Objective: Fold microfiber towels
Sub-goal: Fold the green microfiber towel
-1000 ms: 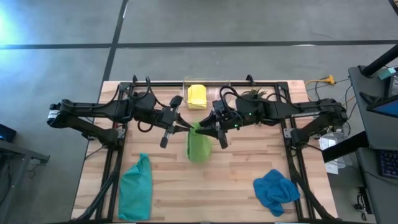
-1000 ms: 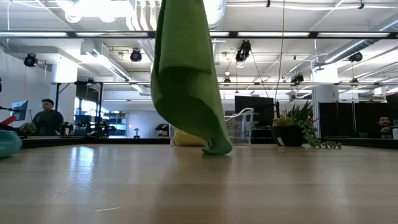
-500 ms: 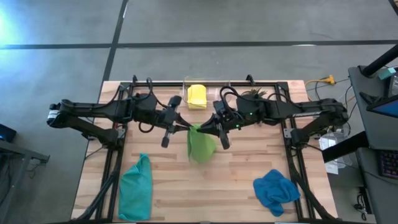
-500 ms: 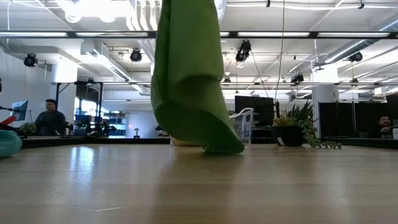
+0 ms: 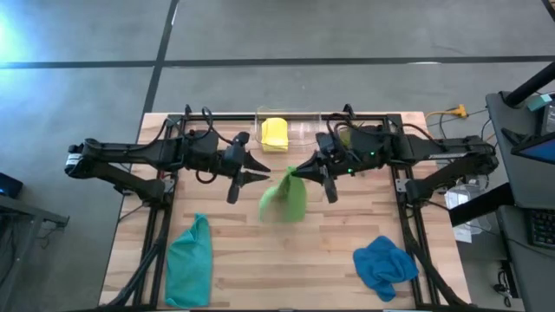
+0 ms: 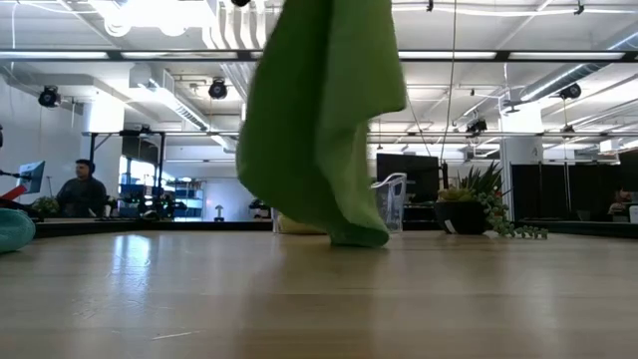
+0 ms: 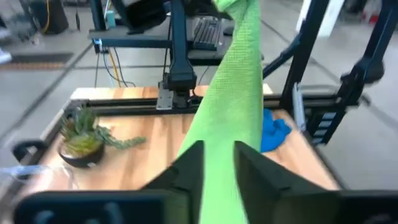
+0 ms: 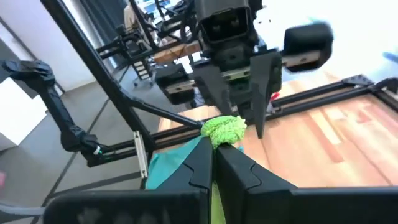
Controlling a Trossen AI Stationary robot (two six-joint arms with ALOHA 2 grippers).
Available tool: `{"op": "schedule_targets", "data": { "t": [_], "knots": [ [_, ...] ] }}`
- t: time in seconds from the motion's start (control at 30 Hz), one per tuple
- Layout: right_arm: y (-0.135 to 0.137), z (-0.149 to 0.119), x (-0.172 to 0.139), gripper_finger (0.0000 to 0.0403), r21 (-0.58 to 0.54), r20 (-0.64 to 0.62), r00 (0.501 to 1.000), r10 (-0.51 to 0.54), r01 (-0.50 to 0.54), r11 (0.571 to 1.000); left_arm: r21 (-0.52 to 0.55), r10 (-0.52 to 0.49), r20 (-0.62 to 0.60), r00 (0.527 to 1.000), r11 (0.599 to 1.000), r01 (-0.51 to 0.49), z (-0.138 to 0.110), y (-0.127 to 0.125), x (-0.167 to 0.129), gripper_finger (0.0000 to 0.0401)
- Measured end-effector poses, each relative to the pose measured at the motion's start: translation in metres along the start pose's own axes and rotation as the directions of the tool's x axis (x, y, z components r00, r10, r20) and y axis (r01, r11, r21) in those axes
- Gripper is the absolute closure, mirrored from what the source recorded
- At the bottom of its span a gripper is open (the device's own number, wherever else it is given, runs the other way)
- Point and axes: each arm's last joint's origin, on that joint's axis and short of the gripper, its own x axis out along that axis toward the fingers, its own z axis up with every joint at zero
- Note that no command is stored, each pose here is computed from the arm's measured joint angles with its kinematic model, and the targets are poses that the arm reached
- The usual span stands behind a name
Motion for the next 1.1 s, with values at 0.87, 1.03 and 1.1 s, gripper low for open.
{"op": "schedule_targets", "data": {
  "t": [0.87,1.03,1.1],
  "knots": [
    [-0.013,0.01,-0.017,0.0394,-0.048,0.113,0.947,-0.301,0.308,0.95,-0.431,-0.028,-0.209,0.977,0.9,-0.066,-0.05,0.0,0.079,0.0122],
    [-0.02,0.017,-0.023,0.0394,-0.043,0.125,0.935,-0.332,0.339,0.94,-0.412,-0.016,-0.291,0.957,0.904,-0.11,-0.063,-0.003,0.088,0.0122],
    [-0.022,0.019,-0.028,0.0394,-0.052,0.116,0.926,-0.359,0.367,0.929,-0.409,-0.019,-0.326,0.945,0.904,-0.123,-0.071,-0.004,0.094,0.0122]
  ]
}}
